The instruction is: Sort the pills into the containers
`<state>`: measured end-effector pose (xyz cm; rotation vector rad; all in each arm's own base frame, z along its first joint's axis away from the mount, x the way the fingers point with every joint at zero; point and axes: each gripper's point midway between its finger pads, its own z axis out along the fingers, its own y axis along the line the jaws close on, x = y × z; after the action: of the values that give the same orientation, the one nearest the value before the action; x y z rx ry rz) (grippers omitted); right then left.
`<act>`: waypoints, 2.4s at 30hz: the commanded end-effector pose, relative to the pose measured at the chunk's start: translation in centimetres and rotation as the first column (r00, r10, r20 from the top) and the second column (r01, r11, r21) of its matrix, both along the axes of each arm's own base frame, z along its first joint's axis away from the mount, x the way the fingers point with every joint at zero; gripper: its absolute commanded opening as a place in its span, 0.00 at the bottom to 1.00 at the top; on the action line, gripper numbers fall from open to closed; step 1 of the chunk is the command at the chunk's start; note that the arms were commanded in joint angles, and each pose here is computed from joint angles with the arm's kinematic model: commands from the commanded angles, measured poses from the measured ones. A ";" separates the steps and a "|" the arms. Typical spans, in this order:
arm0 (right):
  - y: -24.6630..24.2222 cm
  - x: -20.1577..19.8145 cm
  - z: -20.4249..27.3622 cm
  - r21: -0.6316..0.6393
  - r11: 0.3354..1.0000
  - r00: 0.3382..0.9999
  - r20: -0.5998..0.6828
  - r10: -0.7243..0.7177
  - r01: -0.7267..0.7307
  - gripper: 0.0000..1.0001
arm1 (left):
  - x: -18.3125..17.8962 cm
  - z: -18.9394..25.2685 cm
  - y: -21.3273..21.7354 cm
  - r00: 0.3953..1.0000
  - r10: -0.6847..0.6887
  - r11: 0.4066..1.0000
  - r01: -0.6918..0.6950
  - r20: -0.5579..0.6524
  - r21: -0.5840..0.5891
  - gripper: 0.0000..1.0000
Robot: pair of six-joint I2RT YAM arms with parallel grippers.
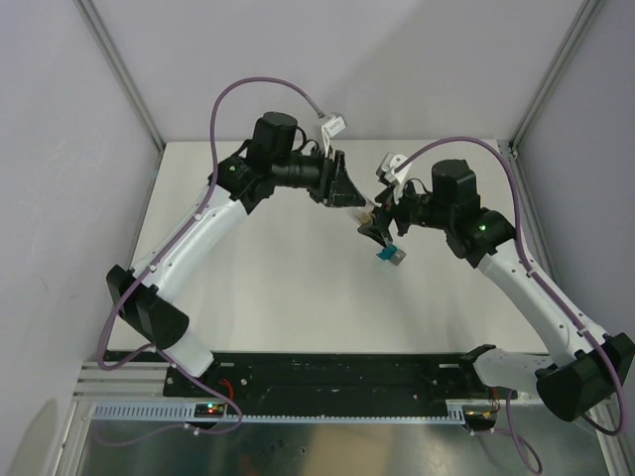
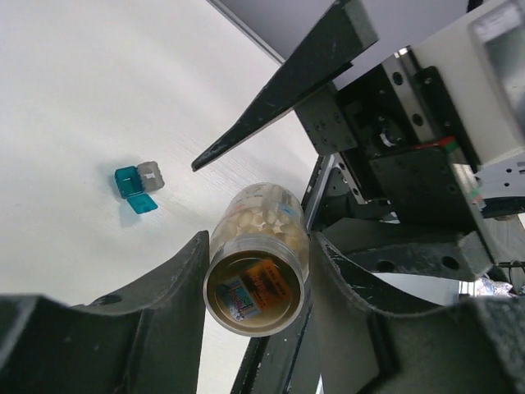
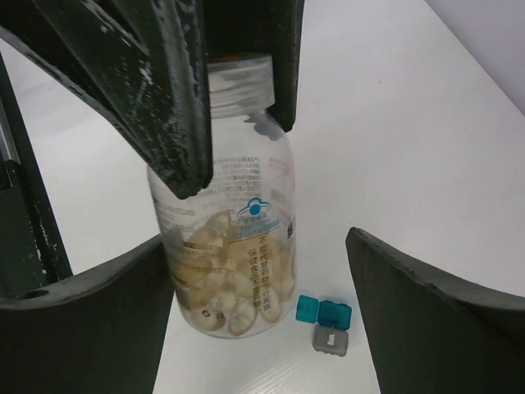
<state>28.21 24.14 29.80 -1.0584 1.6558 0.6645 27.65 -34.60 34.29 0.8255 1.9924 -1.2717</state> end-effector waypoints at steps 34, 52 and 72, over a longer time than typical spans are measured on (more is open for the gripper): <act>0.3 -11.1 -0.7 0.046 0.907 0.882 -0.217 0.418 -0.418 0.00 | -9.5 1.2 3.9 0.746 -0.327 0.933 0.353 0.580 0.072 1.00; 0.5 -11.0 -0.8 0.022 0.915 0.891 -0.219 0.397 -0.403 0.00 | -9.6 -0.8 1.3 0.793 -0.363 0.926 0.367 0.490 0.092 0.26; -1.7 -1.2 2.5 -0.157 0.977 0.979 0.169 -0.117 0.144 0.00 | -1.7 -1.8 -0.1 0.955 0.240 0.968 -0.249 -0.174 -0.033 0.00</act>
<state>24.14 22.69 26.81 -1.2605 1.7696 0.4961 23.57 -34.22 32.58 0.7237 2.0223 -1.2618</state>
